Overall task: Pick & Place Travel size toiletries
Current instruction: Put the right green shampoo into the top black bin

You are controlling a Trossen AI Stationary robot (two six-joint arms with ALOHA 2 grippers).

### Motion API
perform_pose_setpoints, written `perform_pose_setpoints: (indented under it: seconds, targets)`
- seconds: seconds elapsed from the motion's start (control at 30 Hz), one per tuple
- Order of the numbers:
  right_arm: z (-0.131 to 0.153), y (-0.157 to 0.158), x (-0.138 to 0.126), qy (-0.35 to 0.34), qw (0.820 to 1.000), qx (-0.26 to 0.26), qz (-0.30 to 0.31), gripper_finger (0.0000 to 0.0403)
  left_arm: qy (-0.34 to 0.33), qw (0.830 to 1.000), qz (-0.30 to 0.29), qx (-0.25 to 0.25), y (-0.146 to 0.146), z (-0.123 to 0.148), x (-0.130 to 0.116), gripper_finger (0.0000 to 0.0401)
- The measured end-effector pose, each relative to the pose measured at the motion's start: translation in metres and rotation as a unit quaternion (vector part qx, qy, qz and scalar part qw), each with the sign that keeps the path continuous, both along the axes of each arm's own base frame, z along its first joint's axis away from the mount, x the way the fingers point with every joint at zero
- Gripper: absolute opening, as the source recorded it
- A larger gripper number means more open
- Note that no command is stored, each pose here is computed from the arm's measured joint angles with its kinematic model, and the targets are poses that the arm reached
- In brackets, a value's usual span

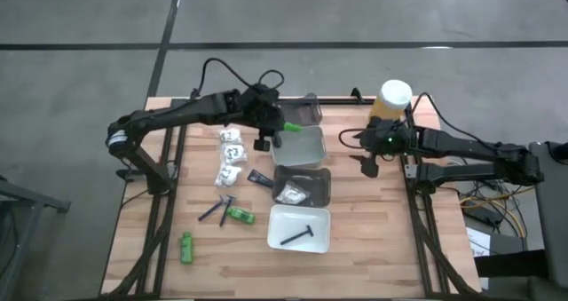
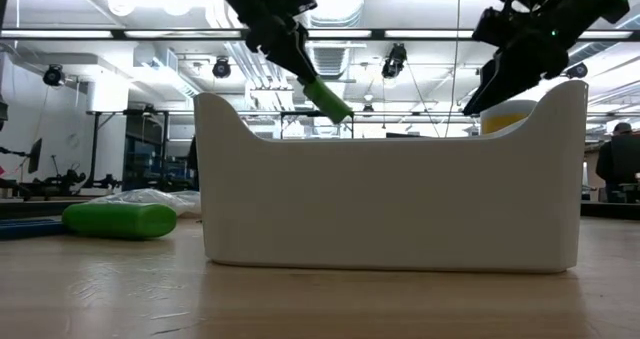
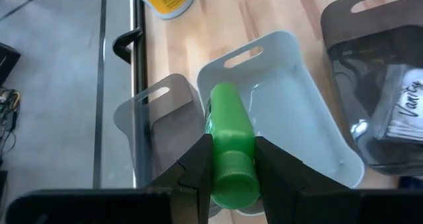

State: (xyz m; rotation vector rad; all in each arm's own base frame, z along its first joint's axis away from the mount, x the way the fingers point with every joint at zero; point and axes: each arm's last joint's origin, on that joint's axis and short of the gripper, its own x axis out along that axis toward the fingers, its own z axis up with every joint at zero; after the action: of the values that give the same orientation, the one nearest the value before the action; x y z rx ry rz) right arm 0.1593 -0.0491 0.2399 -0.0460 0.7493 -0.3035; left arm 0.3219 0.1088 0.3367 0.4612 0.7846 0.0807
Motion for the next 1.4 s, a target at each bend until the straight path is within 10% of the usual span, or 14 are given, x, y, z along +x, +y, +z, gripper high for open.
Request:
perform_pose_setpoints:
  seconds: [0.57, 1.4]
  targets:
    - [-0.003, -0.003, 0.006, -0.220, 0.960, -0.166, 0.047, 0.0264, -0.050, 0.998, 0.007, 0.024, 0.050, 0.027, -0.042, 0.0094]
    - [0.004, -0.031, -0.008, -0.247, 0.955, -0.155, -0.048, 0.0208, -0.057, 0.995, 0.080, -0.014, 0.090, 0.019, -0.039, 0.0094]
